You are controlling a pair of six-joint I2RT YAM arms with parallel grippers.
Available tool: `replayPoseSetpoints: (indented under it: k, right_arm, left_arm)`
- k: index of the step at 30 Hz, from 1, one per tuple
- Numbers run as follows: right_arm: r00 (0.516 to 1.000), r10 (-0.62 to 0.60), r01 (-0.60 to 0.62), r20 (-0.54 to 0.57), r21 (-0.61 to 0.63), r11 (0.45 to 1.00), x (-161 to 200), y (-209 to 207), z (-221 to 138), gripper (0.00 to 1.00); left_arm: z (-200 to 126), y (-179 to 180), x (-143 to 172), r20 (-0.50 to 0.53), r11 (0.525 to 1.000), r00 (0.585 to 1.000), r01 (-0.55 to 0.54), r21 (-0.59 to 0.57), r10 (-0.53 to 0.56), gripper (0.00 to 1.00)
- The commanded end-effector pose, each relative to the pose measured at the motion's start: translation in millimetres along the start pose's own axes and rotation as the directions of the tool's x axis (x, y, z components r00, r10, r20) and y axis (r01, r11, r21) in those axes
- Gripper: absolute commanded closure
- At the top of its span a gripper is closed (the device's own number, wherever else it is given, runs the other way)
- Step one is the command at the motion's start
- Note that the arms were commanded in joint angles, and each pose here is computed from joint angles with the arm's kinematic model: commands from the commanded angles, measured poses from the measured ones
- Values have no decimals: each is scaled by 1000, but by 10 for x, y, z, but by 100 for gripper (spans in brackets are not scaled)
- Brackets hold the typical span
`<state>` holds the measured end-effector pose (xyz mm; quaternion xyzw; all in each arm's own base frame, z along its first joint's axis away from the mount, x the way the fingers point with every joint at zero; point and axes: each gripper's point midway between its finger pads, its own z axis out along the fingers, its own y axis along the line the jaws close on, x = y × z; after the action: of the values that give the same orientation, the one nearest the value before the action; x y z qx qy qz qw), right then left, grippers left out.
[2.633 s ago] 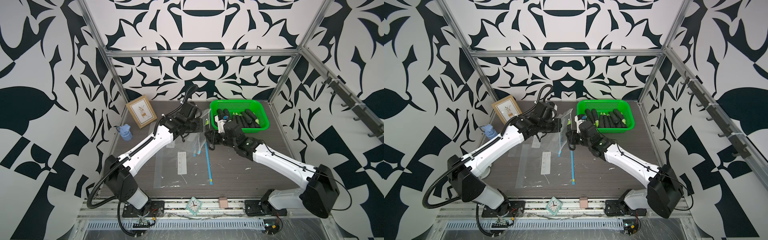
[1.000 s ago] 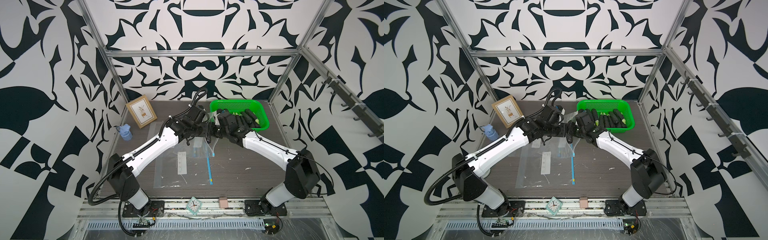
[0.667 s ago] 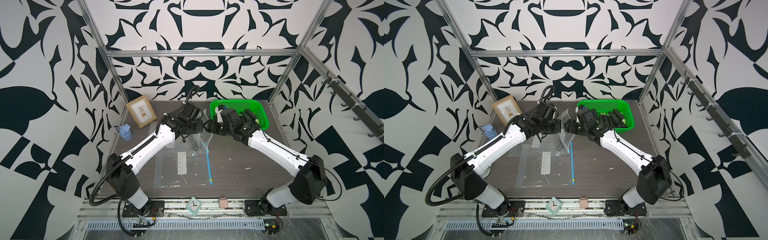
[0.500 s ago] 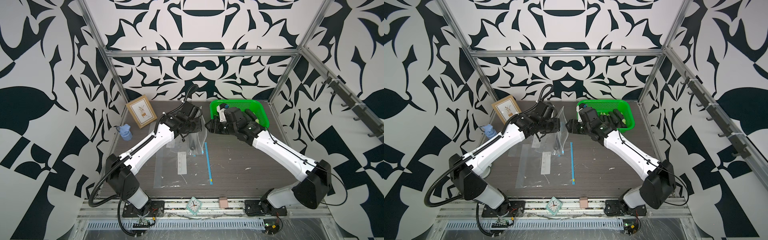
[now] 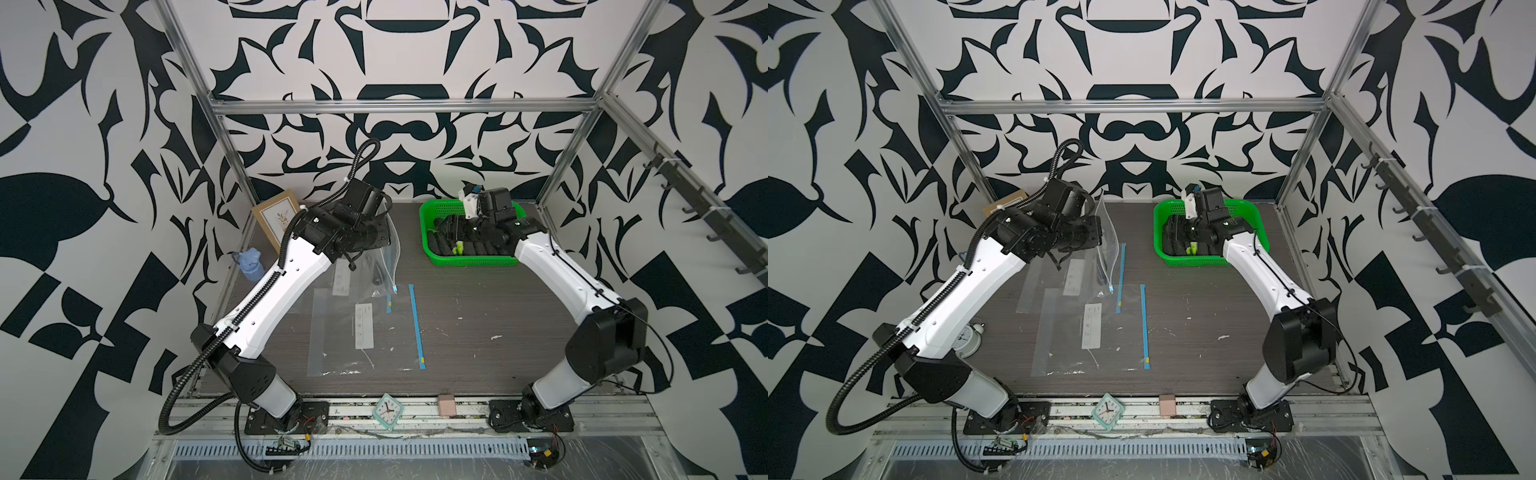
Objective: Place the eggplant in a zip-top bag and seal the zipper
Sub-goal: Pick up the eggplant from the basket.
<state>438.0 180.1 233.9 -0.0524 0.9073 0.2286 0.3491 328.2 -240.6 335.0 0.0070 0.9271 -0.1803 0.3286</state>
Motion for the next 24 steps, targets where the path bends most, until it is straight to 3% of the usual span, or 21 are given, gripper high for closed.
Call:
replayPoseSetpoints:
  k: [1, 7, 14, 24]
  right_arm:
    - [998, -59, 59, 2, 4, 998, -170, -93, 130, 32]
    - [1000, -4, 4, -18, -3, 1000, -237, -353, 477, 29]
    - [999, 29, -30, 18, 69, 997, -291, -547, 582, 21]
    - [999, 35, -33, -21, 103, 994, -186, -674, 757, 20]
  left_arm:
    - [28, 267, 279, -166, 984, 980, -127, -125, 105, 100]
    - [222, 184, 438, -202, 995, 977, -80, -65, 65, 100]
    - [421, 139, 568, -211, 999, 977, -30, -20, 25, 100]
    - [491, 100, 530, -210, 999, 977, -37, -11, 34, 100]
